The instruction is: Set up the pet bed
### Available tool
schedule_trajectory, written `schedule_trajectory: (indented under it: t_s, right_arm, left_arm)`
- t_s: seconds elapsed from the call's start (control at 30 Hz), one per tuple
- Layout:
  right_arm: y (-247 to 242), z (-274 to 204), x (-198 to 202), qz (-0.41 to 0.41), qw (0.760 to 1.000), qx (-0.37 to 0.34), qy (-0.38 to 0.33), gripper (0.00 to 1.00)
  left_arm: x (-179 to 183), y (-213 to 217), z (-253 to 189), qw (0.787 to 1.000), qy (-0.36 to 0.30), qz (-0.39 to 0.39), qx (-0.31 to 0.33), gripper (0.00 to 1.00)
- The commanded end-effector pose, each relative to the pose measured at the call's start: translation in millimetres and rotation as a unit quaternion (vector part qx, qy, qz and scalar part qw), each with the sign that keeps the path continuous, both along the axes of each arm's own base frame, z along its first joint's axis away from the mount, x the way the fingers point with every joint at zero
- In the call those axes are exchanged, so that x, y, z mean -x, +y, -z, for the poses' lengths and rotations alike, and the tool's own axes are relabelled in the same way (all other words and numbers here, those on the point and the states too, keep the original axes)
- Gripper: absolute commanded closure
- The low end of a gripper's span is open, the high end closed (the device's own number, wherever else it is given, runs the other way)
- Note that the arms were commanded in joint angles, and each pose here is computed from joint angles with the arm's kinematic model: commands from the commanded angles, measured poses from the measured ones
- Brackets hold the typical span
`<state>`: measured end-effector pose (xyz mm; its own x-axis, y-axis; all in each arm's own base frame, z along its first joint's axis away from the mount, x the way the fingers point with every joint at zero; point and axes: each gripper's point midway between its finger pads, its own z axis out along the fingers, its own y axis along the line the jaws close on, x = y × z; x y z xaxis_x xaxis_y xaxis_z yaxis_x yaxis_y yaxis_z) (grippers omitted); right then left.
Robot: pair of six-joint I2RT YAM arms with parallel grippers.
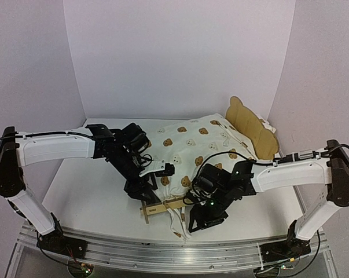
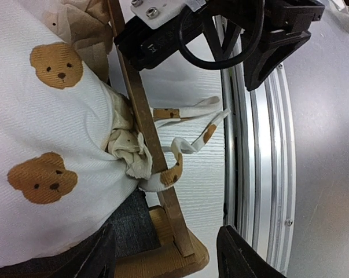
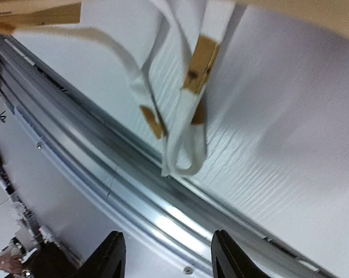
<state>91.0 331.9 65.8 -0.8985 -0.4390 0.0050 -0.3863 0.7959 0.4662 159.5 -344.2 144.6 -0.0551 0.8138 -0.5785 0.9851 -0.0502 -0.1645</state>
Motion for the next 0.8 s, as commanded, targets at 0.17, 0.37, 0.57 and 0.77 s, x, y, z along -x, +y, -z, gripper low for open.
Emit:
schedule_trajectory:
  t_s: [0.17, 0.37, 0.57, 0.77]
  right_arm:
    - [20.9, -5.9, -85.3, 0.189, 0.958, -0.085, -0.196, 0.63]
    - [35.5, 13.1, -82.2, 0.211, 0.949, -0.12, -0.201, 0.62]
    - [34.8, 33.9, -81.5, 0.234, 0.946, -0.116, -0.19, 0.62]
    - [33.3, 43.3, -90.2, 0.25, 0.941, -0.101, -0.206, 0.71]
  left_arm:
    - [2.0, -11.9, 26.3, 0.994, 0.026, -0.093, -0.042, 0.4]
    - [14.7, -7.7, 41.0, 0.991, 0.044, -0.112, -0.064, 0.41]
    - [6.2, -6.5, 53.6, 0.988, 0.022, -0.13, -0.076, 0.45]
    - [1.7, -6.3, 60.3, 0.988, 0.01, -0.13, -0.079, 0.61]
